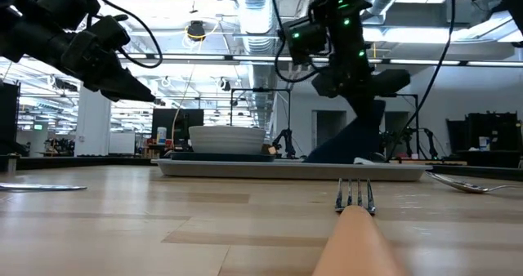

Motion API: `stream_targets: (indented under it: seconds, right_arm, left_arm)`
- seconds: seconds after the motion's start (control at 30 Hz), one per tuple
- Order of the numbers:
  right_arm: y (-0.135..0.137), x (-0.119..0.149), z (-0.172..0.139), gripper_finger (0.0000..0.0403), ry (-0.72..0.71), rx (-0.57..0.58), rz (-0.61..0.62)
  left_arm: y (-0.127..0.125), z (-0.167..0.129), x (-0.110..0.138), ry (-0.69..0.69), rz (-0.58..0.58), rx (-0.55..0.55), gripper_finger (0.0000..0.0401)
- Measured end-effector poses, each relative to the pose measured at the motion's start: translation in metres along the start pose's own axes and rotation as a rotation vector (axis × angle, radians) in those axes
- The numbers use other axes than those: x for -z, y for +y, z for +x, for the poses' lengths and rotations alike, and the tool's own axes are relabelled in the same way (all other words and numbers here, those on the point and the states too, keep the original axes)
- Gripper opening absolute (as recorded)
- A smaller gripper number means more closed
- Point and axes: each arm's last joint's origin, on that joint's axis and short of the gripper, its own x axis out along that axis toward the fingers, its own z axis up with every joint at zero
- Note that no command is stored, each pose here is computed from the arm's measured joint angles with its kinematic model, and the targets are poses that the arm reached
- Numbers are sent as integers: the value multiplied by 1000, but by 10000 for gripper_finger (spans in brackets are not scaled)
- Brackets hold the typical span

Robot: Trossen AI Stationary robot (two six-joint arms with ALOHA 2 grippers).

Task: Set up tray
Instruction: Put the black napkin to the right side of the plate and bowl on the gray serving tray

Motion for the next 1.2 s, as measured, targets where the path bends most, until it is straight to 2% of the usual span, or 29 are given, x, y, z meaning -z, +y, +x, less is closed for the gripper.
stream_targets:
  seconds: [0.23, 0.4, 0.5, 0.7, 1.0, 1.2]
  right_arm:
    - [23, 7, -12, 0, -164, 126, 49]
    - [34, 11, -27, 0, -167, 249, -51]
    - [30, 7, -30, 4, -201, 302, -81]
    - [10, -2, -16, 5, -284, 274, -145]
    - [-16, -23, 27, 4, -274, 220, -227]
    - [-26, -25, 42, 7, -266, 219, -235]
  left_arm:
    - [0, 0, 0, 0, -10, -7, 167]
    - [0, 0, 0, 0, -5, -9, 167]
    - [0, 0, 0, 0, -7, -9, 167]
    - [0, 0, 1, 14, -64, -9, 167]
    - [0, 0, 1, 13, -60, -17, 167]
    - [2, 0, 1, 9, -49, -82, 167]
